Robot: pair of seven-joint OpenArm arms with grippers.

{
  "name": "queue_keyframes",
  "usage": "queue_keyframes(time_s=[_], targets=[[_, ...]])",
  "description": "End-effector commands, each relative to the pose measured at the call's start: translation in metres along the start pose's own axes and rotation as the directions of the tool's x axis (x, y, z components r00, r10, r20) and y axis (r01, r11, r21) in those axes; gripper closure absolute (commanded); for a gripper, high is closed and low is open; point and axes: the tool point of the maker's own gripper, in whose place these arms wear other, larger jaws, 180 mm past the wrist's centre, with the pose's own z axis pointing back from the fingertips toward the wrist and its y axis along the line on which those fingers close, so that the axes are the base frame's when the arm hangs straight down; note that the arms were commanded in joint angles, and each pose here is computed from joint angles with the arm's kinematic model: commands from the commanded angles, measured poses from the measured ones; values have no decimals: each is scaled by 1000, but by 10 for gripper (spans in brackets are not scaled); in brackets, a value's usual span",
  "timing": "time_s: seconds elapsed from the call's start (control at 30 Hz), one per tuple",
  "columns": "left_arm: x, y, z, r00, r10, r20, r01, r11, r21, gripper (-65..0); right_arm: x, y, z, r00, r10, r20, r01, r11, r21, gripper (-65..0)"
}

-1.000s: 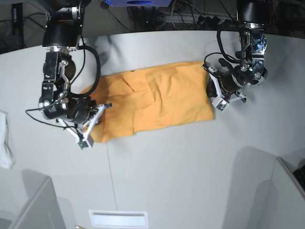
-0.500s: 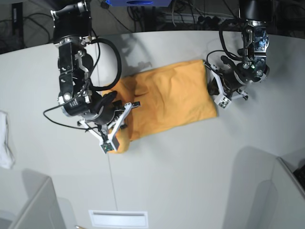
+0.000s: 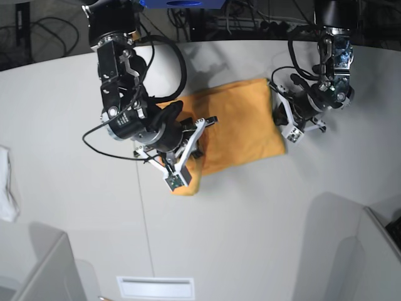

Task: Fold the T-shirt properly
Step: 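Fold the held end with the right gripper over onto the shirt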

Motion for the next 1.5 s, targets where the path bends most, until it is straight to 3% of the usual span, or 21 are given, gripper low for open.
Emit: queue_keyframes(time_s=[0.0, 0.27, 0.7, 0.87, 1.07, 1.23, 1.47], targets=[[5, 3, 2, 1000, -20, 3, 20, 1000, 4, 0, 17, 12, 3, 998, 18, 58, -19, 999, 30, 0], [19, 9, 0, 999, -27, 30, 27, 1000, 14, 0, 21, 55, -3, 995, 38, 92, -47, 994, 103, 0], [16, 7, 0, 999, -24, 25, 24, 1000, 10, 0, 17, 72, -18, 997, 22, 75, -33, 989, 141, 0], [15, 8, 1, 999, -23, 23, 22, 1000, 12, 0, 10, 101, -20, 995, 82, 62, -92, 976, 196, 0], [16, 8, 2, 999, -25, 27, 25, 1000, 14, 0, -12, 92, -50, 998, 64, 2, -64, 982, 176, 0], [3, 3, 6, 1000, -17, 8, 17, 1000, 9, 0, -21, 92, -57, 998, 61, -14, -57, 983, 176, 0], [-21, 40, 49, 998, 64, 22, -67, 986, 155, 0, -20, 90, -58, 998, 54, -16, -51, 984, 171, 0]])
